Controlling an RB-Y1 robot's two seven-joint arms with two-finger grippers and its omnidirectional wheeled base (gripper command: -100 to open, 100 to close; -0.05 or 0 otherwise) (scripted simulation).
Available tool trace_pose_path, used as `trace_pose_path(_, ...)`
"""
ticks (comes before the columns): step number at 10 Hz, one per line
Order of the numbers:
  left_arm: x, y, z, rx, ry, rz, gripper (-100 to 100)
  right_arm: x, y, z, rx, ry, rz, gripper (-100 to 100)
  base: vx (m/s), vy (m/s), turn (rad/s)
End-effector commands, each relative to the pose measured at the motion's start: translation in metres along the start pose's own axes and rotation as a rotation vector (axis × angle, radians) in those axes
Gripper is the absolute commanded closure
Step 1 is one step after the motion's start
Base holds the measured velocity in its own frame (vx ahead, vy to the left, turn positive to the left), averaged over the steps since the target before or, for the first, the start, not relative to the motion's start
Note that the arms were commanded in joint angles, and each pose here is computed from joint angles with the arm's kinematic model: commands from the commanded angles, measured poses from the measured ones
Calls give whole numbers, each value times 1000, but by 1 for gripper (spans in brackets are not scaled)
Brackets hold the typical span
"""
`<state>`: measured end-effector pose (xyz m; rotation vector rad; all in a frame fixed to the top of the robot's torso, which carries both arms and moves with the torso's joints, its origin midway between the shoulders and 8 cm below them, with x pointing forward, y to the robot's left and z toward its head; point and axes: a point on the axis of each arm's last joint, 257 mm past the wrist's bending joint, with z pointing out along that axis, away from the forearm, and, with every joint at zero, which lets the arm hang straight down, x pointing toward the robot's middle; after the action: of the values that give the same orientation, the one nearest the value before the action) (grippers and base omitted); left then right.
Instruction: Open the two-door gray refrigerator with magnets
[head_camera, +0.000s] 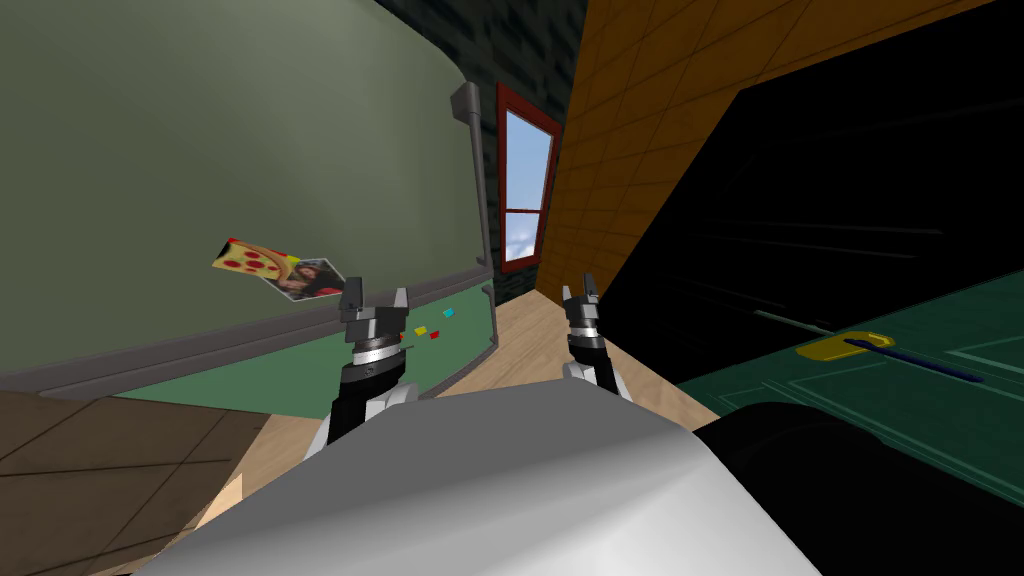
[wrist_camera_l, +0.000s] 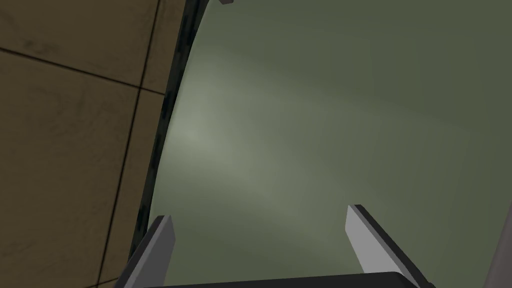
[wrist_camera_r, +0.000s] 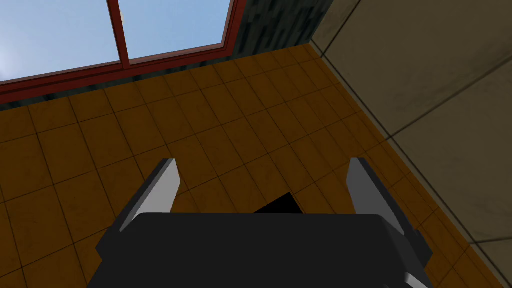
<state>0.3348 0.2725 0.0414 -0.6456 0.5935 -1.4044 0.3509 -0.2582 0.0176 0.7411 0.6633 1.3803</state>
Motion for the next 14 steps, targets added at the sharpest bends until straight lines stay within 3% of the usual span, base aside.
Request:
trace_pose_path(1,0,0,0,0,0,0,0,0,0,0,0,0,0,0,0,0,0)
trace_pose_path(9,0,0,0,0,0,0,0,0,0,0,0,0,0,0,0,0,0)
trace_pose_path(10,7,6,2,-18,41,4,-100,0,0,0,0,0,0,0,11,7,-52)
trace_pose_path(14,20,24,11,-71,102,-5,-100,0,0,0,0,0,0,0,14,22,-60)
